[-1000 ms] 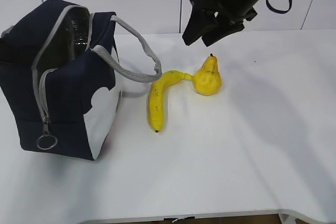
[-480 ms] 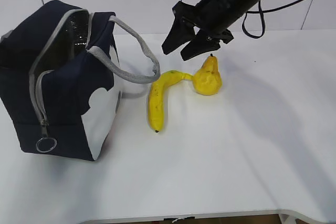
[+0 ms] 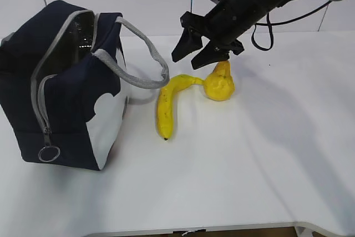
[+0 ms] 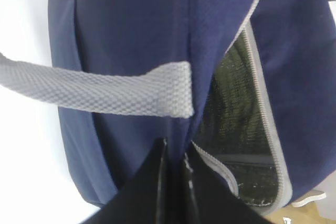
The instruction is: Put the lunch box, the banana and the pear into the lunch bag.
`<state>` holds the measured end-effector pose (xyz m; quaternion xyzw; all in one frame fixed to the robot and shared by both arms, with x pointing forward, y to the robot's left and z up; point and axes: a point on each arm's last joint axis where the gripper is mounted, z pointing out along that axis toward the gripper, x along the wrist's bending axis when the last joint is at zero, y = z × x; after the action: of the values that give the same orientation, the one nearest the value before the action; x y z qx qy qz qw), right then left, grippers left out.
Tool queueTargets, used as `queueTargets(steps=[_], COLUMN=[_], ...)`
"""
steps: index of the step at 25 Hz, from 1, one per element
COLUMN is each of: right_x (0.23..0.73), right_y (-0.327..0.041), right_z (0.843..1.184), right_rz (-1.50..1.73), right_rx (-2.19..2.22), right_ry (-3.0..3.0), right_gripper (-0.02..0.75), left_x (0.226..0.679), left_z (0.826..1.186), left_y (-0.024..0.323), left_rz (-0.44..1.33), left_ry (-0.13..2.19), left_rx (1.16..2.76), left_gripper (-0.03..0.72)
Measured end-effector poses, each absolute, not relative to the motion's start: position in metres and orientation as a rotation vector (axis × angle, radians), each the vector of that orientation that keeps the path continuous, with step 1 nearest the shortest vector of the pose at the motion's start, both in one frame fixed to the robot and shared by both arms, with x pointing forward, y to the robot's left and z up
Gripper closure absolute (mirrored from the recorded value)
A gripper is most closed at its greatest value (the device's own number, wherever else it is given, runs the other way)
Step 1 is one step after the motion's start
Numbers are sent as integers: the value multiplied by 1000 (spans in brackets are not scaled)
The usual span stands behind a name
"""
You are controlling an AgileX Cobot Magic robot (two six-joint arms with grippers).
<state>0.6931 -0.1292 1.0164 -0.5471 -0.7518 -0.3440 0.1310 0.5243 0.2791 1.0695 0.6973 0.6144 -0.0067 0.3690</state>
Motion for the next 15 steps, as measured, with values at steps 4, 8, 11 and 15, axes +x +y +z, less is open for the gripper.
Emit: queueTargets(steps=[4, 8, 11, 15], right_x=[695, 693, 687, 678], right_y=[-127, -114, -101, -87], right_z=[1006, 995, 988, 982], right_rz=[-972, -929, -867, -755], right_rx=[-1613, -1591, -1557, -1541], right_ry=[-2155, -2181, -2265, -2393], right_gripper=[247, 216, 210, 209], left_x=[524, 524, 524, 524], left_z=[1070, 1070, 1070, 1070], left_y=[279, 279, 279, 279], left_rz=[-18, -19, -19, -21], left_ry=[1577, 1577, 1577, 1577], left_rx=[1788, 1788, 1788, 1789], left_gripper=[703, 703, 703, 703])
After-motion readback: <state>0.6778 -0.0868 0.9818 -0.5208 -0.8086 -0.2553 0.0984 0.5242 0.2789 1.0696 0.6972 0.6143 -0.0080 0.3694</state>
